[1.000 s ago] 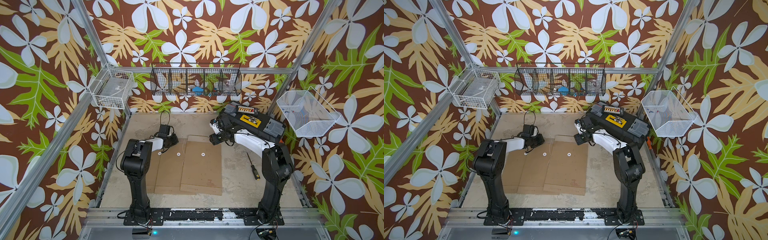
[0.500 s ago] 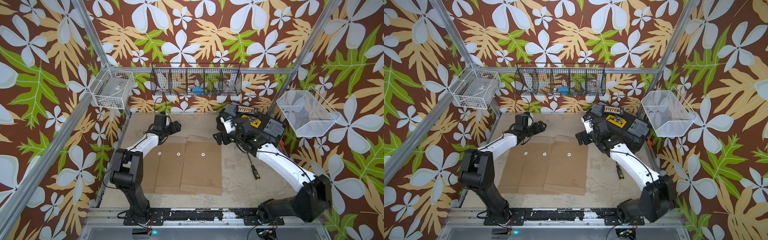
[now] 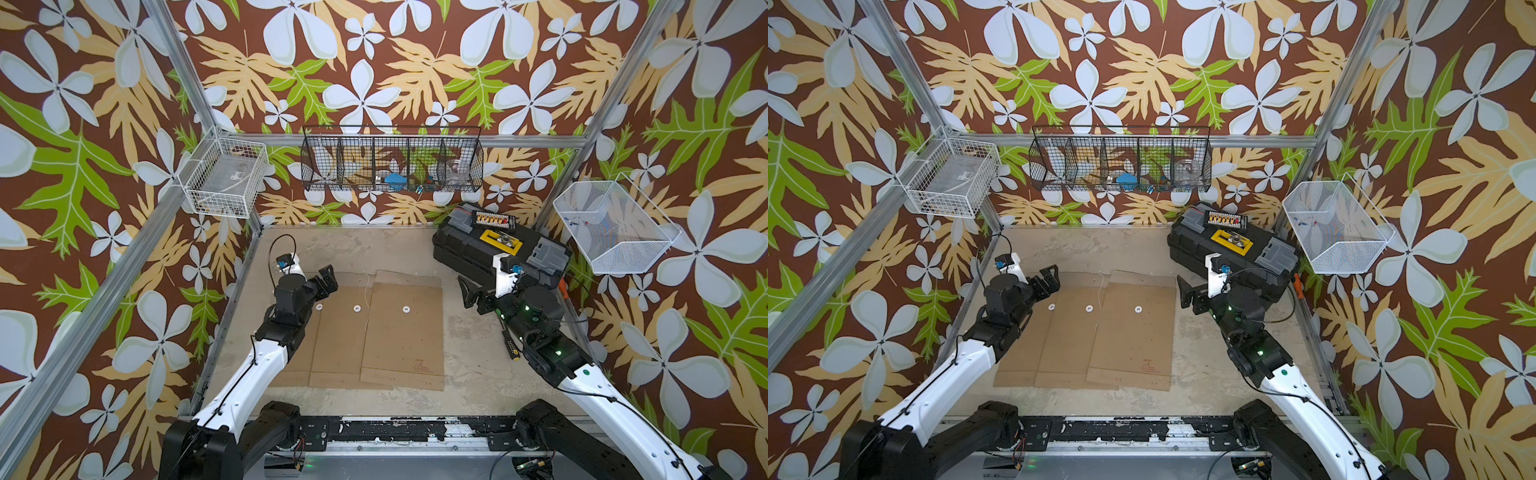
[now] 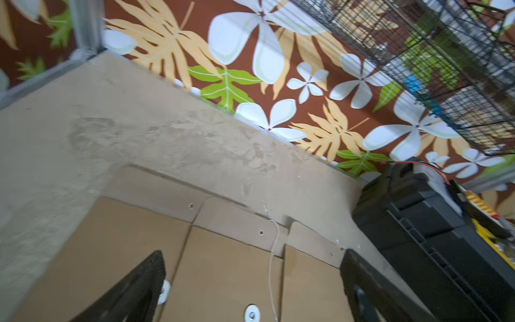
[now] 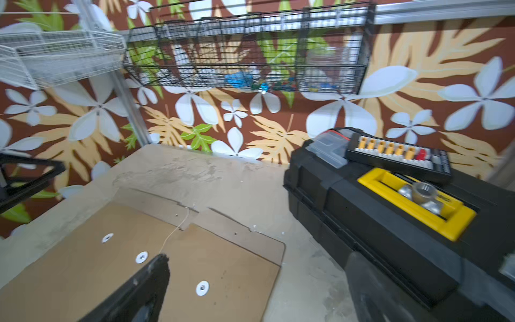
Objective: Open the file bag
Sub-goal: Reset both arms
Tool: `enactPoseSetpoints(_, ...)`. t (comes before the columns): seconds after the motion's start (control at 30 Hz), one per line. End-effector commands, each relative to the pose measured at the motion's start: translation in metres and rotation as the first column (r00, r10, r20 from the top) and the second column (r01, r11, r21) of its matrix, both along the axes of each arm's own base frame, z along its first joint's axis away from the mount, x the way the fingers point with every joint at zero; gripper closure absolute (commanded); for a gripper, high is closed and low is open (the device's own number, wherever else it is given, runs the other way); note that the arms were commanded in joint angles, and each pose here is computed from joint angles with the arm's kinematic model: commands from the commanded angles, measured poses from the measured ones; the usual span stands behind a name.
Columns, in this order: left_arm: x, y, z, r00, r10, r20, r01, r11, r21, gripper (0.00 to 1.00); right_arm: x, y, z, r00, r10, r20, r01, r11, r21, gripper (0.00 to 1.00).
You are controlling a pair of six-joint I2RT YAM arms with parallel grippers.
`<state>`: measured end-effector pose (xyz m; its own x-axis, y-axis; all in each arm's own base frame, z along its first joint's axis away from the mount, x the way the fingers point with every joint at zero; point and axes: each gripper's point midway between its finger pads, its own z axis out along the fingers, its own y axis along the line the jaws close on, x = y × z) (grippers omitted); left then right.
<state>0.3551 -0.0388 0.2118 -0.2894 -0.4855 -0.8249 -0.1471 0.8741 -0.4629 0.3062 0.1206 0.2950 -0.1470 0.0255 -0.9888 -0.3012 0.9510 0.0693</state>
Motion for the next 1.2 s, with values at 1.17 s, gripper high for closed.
enactPoseSetpoints(1.17,-0.017,0.047,-0.056,0.963,0.088,0.256,-0.203,0.862,0.464,0.0,0.048,-0.141,-0.153,0.861,-0.506,0.056,0.506,0.838,-0.204,0.0)
